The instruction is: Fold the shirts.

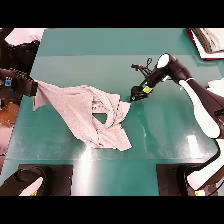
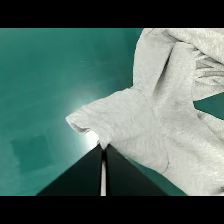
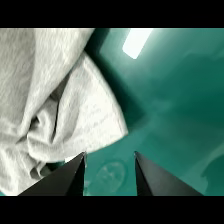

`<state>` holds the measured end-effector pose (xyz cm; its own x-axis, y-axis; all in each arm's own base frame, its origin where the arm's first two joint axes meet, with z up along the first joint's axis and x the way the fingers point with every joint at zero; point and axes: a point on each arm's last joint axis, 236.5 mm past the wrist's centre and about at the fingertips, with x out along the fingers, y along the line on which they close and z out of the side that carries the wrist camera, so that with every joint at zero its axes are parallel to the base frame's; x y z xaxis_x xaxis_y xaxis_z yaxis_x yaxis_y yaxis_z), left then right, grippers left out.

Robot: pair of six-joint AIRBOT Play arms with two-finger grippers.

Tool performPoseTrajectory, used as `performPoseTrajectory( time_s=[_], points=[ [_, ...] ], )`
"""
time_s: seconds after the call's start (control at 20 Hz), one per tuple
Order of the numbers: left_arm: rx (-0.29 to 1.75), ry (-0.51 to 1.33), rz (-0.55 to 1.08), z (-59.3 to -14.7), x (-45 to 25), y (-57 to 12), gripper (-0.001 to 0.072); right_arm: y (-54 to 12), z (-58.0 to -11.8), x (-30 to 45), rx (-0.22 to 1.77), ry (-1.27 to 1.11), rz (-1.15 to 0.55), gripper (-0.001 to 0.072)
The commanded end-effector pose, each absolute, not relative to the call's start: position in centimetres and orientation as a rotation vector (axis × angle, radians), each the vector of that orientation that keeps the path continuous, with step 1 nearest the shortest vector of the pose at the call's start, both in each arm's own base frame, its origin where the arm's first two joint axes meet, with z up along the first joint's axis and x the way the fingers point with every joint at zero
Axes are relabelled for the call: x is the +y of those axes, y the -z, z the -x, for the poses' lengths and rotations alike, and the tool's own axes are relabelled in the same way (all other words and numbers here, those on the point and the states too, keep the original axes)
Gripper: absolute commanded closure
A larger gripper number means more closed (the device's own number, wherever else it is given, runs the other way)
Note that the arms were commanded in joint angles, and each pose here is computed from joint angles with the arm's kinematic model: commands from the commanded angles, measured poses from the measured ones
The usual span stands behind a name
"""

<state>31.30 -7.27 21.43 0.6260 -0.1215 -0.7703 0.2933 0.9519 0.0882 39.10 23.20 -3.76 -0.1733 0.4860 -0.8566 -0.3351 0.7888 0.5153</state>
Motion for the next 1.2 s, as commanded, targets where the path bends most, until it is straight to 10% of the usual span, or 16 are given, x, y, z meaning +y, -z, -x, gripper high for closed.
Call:
performPoseTrajectory(
  time_s=[0.0, 0.45, 0.6, 0.65, 1.15],
  points=[
    [0.862, 0.237, -0.21, -31.3, -7.2, -21.5, 0.0685, 4.5, -40.3, 24.6, 1.532, -0.731, -0.13, 0.034],
    [0.882, 0.226, -0.188, -31.0, -7.1, -21.2, 0.0685, 7.4, -38.0, 25.5, 1.644, -0.771, -0.101, 0.0345],
    [0.88, 0.225, -0.188, -31.0, -7.2, -21.3, 0.0685, 7.0, -37.5, 25.7, 1.631, -0.822, -0.055, 0.07],
    [0.876, 0.223, -0.191, -31.1, -7.1, -21.3, 0.0685, 6.3, -37.7, 25.7, 1.61, -0.826, -0.05, 0.07],
    [0.303, -0.059, -0.241, -30.9, 0.0, -42.4, 0.0686, -25.9, -44.8, 14.8, 0.763, -0.595, -0.112, 0.0702]
  ],
)
